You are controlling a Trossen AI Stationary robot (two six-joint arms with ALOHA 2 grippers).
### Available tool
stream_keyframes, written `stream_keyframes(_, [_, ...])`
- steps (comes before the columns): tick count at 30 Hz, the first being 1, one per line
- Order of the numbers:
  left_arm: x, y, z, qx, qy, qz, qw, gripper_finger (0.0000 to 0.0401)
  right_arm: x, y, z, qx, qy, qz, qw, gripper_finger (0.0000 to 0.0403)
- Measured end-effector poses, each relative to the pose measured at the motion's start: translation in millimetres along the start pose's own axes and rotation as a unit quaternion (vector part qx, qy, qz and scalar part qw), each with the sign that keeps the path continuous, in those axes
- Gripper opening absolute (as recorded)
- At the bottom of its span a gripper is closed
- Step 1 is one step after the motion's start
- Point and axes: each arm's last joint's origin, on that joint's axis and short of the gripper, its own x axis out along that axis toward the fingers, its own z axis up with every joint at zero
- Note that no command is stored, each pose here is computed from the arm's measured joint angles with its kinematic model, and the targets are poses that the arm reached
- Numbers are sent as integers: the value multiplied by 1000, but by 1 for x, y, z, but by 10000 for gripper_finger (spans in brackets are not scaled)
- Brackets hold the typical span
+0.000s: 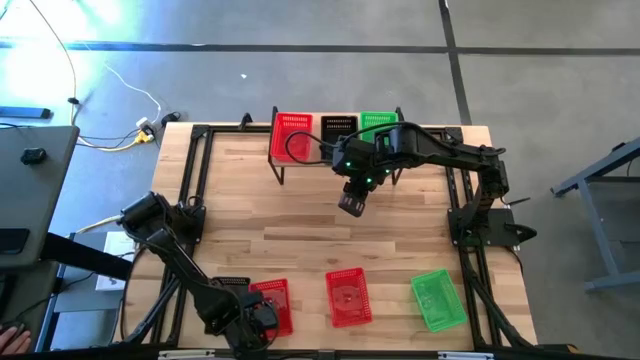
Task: Stack baskets on shelf by color
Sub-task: Stack the left red bin on the red bin on the shelf
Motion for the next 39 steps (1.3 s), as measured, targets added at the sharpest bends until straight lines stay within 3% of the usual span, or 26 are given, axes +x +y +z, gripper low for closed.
stream_keyframes(10, [3, 8, 4, -8, -3, 31, 999, 163, 0, 0, 0, -9, 0, 0, 1000, 94])
stream_keyframes(23, [7, 18, 22, 11, 0, 44, 999, 11, 0, 0, 0, -19, 0, 0, 1000, 94])
stream_keyframes(28, [0, 11, 32, 39, -6, 38, 998, 9, 0, 0, 0, -29, 0, 0, 1000, 94])
stream_keyframes(39, [-31, 12, 54, 120, 17, 105, 987, 3, -9, -1, 0, -56, -10, -21, 998, 94])
